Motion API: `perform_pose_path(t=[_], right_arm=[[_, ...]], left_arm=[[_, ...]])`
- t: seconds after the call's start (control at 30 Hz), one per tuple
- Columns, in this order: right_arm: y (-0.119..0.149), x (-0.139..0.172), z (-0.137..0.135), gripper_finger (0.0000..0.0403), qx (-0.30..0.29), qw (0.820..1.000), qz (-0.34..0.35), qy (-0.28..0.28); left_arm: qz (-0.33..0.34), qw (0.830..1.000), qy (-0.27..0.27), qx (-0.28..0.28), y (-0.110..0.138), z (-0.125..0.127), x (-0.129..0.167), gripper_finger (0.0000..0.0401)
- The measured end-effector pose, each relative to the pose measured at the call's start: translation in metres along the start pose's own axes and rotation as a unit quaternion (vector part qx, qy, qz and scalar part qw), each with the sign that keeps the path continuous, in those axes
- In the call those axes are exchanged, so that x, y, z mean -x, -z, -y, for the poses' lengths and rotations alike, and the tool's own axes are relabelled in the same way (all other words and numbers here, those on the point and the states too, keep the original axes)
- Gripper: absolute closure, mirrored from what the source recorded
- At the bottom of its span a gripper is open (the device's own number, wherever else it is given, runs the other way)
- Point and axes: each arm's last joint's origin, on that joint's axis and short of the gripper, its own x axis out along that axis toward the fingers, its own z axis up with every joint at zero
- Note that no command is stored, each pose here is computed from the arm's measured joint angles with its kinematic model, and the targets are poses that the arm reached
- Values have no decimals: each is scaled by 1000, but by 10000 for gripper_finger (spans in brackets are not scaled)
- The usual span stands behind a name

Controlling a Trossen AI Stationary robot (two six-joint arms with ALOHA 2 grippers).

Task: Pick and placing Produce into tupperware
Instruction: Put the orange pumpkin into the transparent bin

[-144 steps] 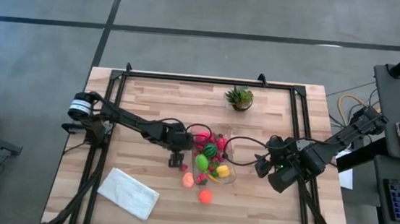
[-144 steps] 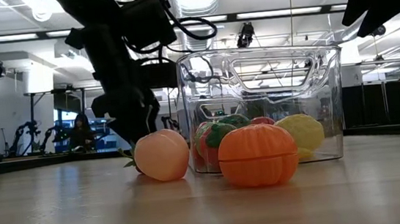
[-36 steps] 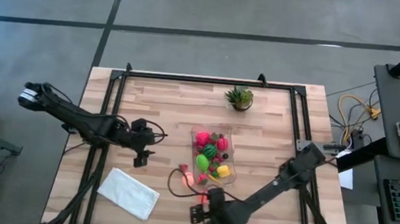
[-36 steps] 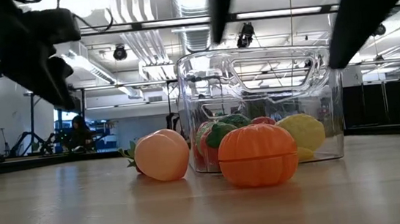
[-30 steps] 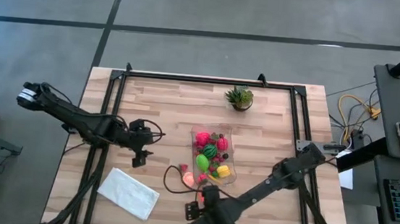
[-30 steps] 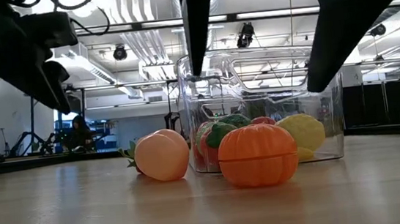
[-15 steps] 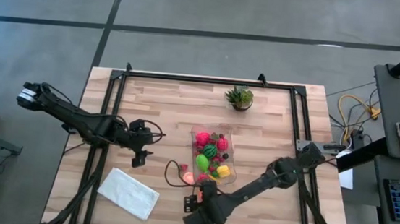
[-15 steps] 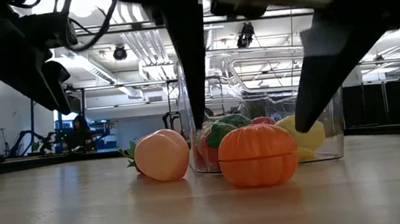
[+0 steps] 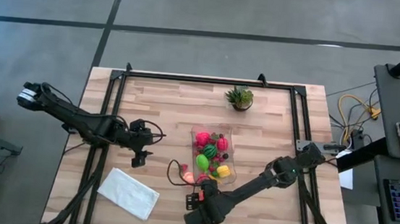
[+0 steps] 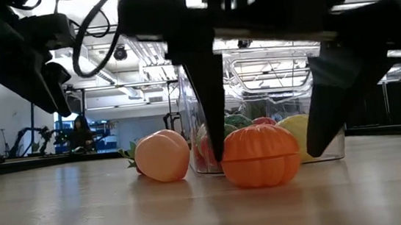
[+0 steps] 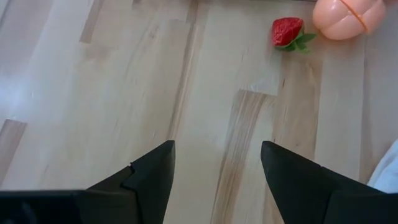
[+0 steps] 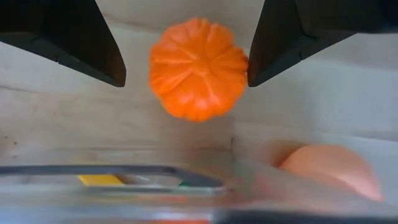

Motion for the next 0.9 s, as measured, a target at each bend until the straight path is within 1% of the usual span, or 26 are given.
perform_pose_path(t=[0.23, 0.33, 0.63, 0.73, 0.9], right_arm=[[1, -11, 1, 76, -1, 1000, 0, 1], [2, -13, 0, 76, -2, 1000, -2, -5], [2, -16, 2, 78, 11, 1000, 0, 0], [2, -16, 2, 95, 12, 1000, 0, 0], [2, -16, 2, 151, 12, 1000, 1, 2]], left_arm=[[-1, 1000, 0, 0, 0, 0, 0, 177], [0, 1000, 0, 0, 0, 0, 0, 177], [-1, 1000, 0, -1, 0, 0, 0, 177], [-1, 1000, 0, -1, 0, 0, 0, 177], [-1, 1000, 0, -1, 0, 0, 0, 177]])
